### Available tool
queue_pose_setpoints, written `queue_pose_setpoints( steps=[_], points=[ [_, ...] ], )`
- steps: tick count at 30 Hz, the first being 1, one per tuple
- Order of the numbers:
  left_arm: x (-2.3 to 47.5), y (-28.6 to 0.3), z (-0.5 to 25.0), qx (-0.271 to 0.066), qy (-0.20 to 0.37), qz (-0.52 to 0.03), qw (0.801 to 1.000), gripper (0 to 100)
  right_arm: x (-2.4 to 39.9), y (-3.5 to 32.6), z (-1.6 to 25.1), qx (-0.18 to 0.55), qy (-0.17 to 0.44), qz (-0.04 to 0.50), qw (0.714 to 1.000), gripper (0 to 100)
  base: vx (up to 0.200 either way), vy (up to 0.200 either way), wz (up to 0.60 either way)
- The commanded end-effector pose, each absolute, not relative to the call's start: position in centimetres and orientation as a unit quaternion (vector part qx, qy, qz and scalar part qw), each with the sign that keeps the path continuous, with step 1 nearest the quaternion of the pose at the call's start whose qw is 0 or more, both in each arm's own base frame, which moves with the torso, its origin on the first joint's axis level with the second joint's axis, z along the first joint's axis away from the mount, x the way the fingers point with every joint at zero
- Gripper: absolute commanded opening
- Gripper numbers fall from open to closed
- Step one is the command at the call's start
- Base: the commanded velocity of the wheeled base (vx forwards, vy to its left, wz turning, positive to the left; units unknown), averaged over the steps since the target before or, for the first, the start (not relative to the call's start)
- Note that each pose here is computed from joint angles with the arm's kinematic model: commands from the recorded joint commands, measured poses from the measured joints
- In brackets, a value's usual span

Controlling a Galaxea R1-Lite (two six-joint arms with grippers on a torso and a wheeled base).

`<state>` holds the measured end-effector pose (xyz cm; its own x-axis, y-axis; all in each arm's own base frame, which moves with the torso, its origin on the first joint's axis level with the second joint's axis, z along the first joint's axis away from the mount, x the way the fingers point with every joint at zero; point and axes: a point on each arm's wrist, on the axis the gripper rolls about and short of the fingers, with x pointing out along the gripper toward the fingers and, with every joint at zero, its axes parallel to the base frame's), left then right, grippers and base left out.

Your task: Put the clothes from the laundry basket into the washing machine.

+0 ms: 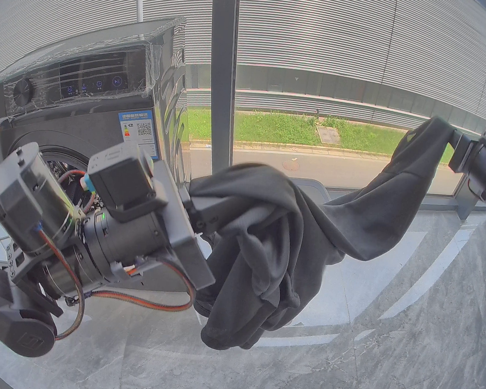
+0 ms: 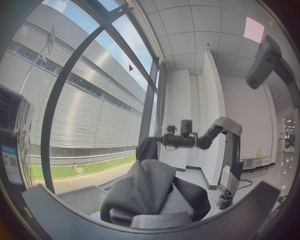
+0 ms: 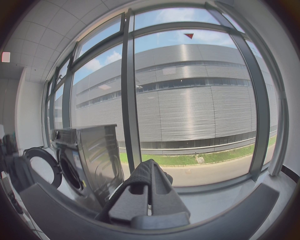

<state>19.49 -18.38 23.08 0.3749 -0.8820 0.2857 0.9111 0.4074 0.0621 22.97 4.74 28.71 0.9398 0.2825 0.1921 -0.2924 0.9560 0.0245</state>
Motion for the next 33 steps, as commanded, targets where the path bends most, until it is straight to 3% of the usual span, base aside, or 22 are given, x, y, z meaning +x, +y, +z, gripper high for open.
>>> queue_pose_setpoints(
  steps=[1, 9, 19, 22, 25, 33],
  points=[
    [20.0, -18.2, 25.9, -0.062, -0.175, -0.532, 0.826, 0, 20.8, 4.4, 26.5, 0.017, -0.064, 0.162, 0.985, 0, 0.0, 0.0, 0.0],
    [21.7, -19.4, 28.3, -0.067, -0.182, -0.518, 0.833, 0, 19.9, 4.4, 23.4, 0.009, -0.013, 0.178, 0.984, 0, 0.0, 0.0, 0.0],
    [22.1, -19.6, 27.7, -0.065, -0.169, -0.517, 0.836, 0, 19.8, 4.4, 22.8, 0.005, -0.003, 0.184, 0.983, 0, 0.0, 0.0, 0.0],
    [22.4, -18.9, 26.4, -0.06, -0.147, -0.508, 0.847, 0, 19.4, 4.3, 23.3, 0.006, -0.016, 0.185, 0.983, 0, 0.0, 0.0, 0.0],
    [24.0, -17.0, 24.2, -0.049, -0.115, -0.472, 0.873, 0, 18.8, 4.2, 23.8, 0.006, -0.029, 0.184, 0.983, 0, 0.0, 0.0, 0.0],
    [24.3, -14.9, 25.1, -0.046, -0.139, -0.448, 0.882, 0, 18.9, 2.8, 24.0, 0.008, -0.032, 0.144, 0.989, 0, 0.0, 0.0, 0.0]
  ],
)
